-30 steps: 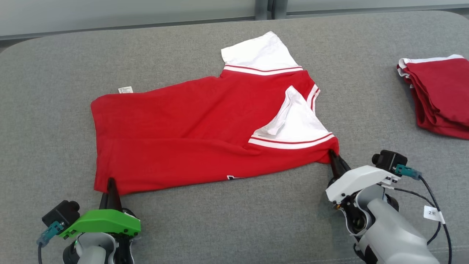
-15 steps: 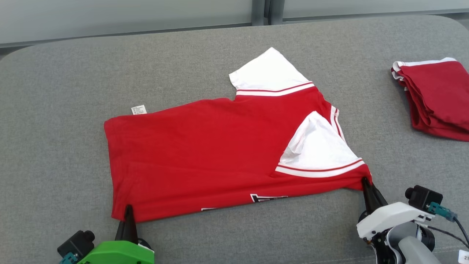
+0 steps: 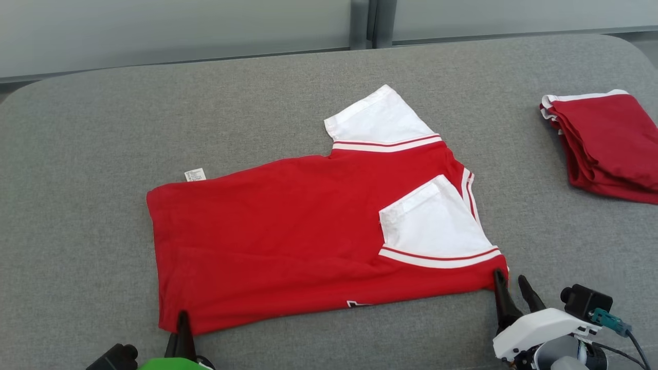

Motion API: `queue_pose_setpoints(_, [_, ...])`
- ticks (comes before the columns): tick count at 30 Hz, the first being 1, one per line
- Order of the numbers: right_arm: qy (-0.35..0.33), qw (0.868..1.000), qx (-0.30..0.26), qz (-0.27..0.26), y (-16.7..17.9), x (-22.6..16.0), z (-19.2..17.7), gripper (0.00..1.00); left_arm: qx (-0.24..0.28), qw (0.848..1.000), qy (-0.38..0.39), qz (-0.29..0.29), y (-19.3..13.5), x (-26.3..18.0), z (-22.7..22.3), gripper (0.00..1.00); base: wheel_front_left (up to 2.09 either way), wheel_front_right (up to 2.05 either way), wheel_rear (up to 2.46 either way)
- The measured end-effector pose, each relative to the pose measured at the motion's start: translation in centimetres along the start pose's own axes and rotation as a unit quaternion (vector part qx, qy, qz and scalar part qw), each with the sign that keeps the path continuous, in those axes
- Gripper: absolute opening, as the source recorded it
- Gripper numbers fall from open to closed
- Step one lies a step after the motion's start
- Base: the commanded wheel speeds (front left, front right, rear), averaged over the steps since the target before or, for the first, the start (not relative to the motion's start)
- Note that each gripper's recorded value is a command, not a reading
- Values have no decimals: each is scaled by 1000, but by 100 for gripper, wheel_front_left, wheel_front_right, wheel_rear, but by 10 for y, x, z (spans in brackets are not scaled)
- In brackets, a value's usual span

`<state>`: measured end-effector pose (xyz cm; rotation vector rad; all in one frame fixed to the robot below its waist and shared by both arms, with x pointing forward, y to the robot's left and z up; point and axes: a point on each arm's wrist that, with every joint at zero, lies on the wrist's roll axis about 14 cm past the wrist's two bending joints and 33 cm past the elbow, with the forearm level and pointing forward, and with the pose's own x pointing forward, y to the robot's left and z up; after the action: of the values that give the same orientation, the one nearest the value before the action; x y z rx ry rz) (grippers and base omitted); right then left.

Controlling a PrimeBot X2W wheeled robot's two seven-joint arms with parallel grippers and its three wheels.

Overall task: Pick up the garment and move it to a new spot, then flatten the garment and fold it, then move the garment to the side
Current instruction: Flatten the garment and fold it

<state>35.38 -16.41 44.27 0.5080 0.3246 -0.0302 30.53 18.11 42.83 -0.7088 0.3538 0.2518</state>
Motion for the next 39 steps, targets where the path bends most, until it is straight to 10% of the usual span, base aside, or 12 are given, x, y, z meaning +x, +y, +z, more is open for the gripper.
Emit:
queue_pose_setpoints(3, [-3, 1000, -7, -2, -2, -5, 1, 100, 12, 1000, 3, 5, 3, -3, -2, 50, 0, 0, 0])
queue_pose_setpoints(4, [-6, 1000, -9, -2, -2, -6, 2, 100, 17, 1000, 2, 6, 3, -3, -2, 100, 0, 0, 0])
queue_pose_setpoints(23, [-97, 992, -79, 21, 3, -16, 71, 100, 152, 983, -77, -62, -36, 32, 79, 100, 0, 0, 0])
queue_pose_setpoints(39, [-84, 986, -119, 78, 38, 15, 85, 100, 263, 963, 25, -42, -46, 111, 86, 100, 0, 0, 0])
